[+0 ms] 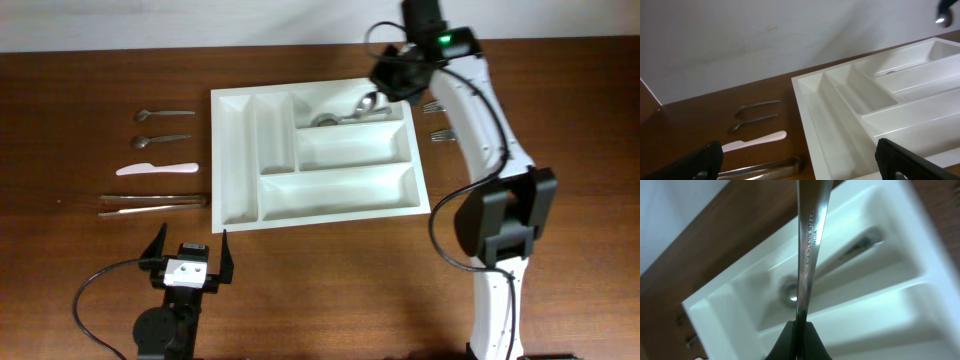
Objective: Pack container
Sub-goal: 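Lift the small spoon and lower it into the tray's top compartment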
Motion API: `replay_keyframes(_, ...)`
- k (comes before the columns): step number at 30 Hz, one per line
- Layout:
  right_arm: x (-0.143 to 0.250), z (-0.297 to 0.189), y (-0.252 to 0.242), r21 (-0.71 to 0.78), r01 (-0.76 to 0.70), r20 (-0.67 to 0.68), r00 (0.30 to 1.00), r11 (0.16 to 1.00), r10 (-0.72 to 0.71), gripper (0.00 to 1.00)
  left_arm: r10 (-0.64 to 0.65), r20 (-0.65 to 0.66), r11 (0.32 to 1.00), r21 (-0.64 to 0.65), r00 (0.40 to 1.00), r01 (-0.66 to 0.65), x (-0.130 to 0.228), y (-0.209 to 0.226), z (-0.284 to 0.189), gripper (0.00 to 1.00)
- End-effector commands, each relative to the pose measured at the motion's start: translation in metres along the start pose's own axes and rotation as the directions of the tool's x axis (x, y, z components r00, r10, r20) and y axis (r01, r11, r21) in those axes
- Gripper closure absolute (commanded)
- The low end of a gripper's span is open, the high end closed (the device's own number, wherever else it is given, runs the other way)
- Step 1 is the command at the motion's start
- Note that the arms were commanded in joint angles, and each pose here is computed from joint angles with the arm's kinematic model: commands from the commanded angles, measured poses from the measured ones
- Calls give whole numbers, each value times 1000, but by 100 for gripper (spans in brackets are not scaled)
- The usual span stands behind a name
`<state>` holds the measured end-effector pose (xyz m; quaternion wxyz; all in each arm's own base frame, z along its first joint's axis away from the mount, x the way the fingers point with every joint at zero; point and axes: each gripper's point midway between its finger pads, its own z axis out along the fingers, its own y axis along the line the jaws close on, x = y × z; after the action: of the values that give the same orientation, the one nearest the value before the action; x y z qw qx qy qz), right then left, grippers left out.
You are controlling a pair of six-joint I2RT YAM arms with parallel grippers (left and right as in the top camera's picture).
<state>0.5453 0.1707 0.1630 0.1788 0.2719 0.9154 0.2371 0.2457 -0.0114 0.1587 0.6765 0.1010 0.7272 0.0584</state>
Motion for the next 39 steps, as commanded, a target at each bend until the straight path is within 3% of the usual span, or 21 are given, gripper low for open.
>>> replay_keyframes(1, 4, -17, 29, -16, -145, 119, 982, 989, 146, 96, 15, 1, 1000, -4, 1000, -15, 2, 0, 0, 1)
replay_keyframes(6, 10, -5, 36, -9, -331, 272, 907, 944, 321, 96, 15, 1, 1000, -4, 1000, -15, 2, 0, 0, 1)
replay_keyframes(11, 6, 7, 38, -37, -397, 346, 856, 917, 384, 96, 16, 1, 1000, -4, 1000, -16, 2, 0, 0, 1)
replay_keyframes(23, 24, 69, 13, 16, -518, 282, 823, 855, 494, 96, 16, 0, 1000, -4, 1000, -16, 2, 0, 0, 1)
replay_keyframes(39, 47, 110, -1, 63, -593, 189, 796, 802, 574, 96, 16, 0, 1000, -4, 1000, -16, 2, 0, 0, 1)
